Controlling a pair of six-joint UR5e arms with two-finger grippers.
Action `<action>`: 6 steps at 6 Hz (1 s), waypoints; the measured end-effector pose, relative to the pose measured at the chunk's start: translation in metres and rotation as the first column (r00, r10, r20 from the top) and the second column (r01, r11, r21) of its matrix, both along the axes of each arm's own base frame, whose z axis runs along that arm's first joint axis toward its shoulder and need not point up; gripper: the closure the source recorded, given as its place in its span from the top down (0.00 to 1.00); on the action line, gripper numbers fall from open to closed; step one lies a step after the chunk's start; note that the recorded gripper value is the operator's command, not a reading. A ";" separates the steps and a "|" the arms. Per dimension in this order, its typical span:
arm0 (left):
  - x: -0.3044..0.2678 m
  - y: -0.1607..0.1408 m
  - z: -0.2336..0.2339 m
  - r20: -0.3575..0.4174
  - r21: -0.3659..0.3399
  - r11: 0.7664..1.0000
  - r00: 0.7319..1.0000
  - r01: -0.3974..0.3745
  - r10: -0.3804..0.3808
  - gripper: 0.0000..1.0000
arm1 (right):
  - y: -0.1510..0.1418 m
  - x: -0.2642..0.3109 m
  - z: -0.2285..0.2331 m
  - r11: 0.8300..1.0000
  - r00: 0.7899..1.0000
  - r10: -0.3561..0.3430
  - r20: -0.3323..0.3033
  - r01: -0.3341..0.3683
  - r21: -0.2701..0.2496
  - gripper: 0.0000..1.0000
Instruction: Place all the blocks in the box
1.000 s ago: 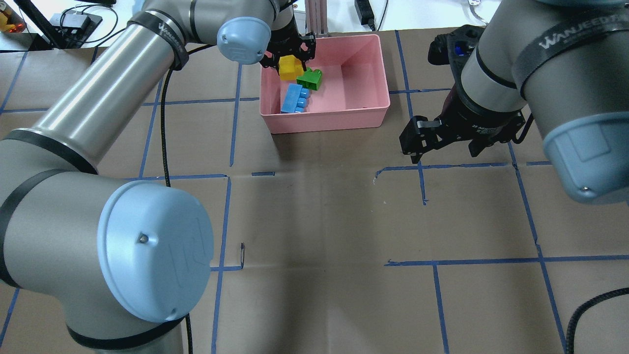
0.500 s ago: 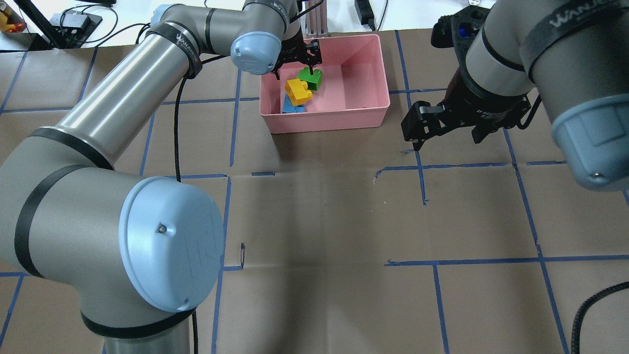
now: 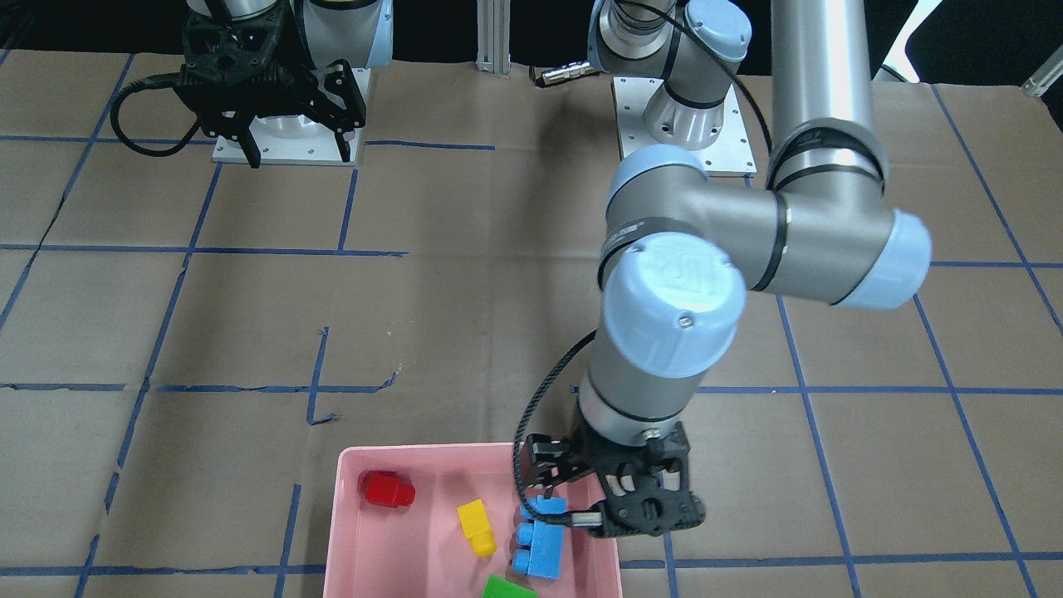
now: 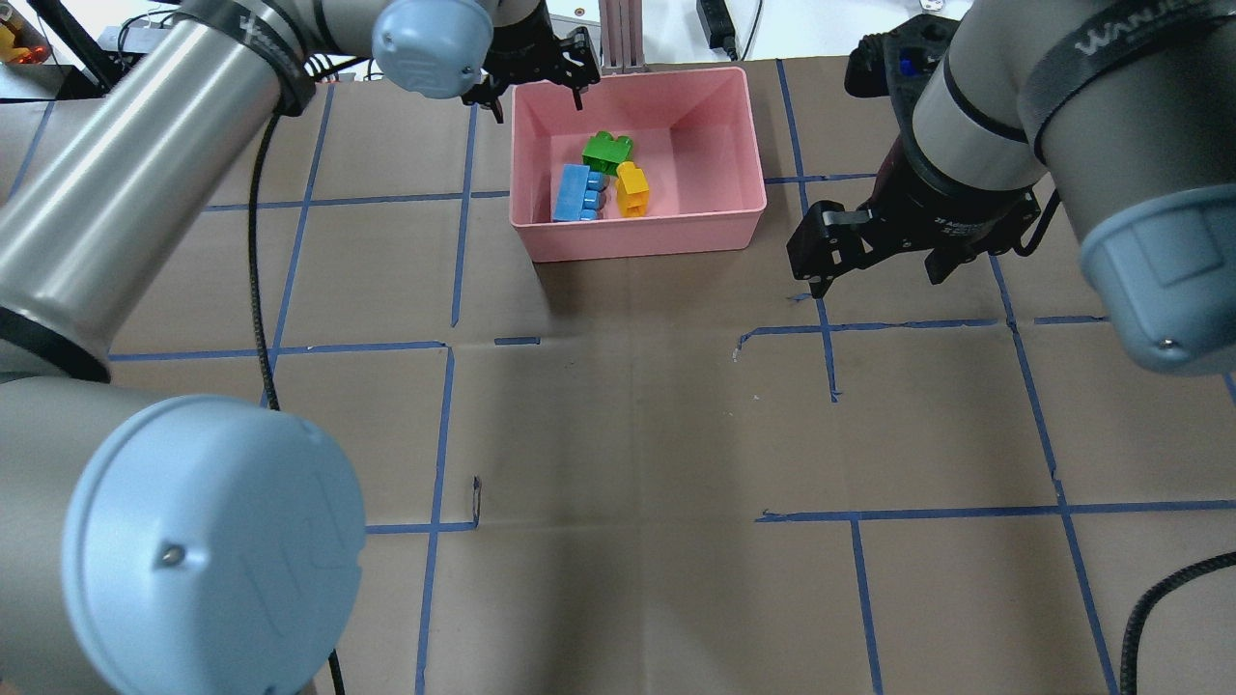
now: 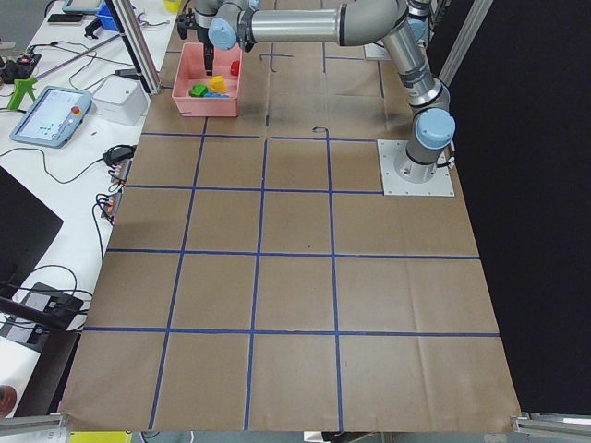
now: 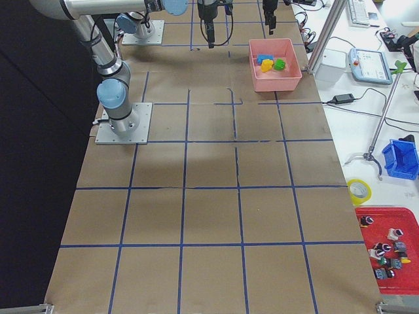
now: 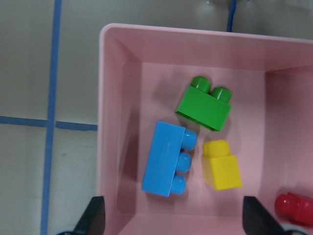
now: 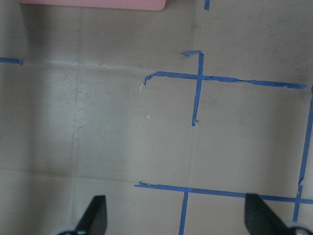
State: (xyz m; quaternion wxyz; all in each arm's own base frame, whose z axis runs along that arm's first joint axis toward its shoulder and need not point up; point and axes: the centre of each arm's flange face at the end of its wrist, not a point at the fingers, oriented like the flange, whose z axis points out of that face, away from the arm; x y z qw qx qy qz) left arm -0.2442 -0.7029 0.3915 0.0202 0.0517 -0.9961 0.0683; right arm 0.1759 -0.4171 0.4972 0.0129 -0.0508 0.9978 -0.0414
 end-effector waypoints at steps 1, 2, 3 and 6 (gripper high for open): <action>0.039 0.030 0.025 0.011 0.027 0.999 1.000 0.022 -0.022 0.99 | 0.000 0.000 0.001 1.000 1.000 0.000 0.002 0.000 0.000 1.00; 0.079 0.063 0.039 0.021 0.045 0.997 0.998 0.056 -0.057 1.00 | 0.000 0.000 0.002 1.000 1.000 -0.002 0.004 0.002 -0.001 1.00; 0.109 0.098 0.051 0.027 0.053 0.995 0.996 0.085 -0.086 1.00 | 0.000 0.001 0.003 1.000 1.000 -0.004 0.006 0.005 -0.001 1.00; 0.121 0.175 0.079 0.028 0.082 0.991 0.994 0.105 -0.108 1.00 | 0.000 0.001 0.003 1.000 1.000 -0.008 0.011 0.008 -0.002 1.00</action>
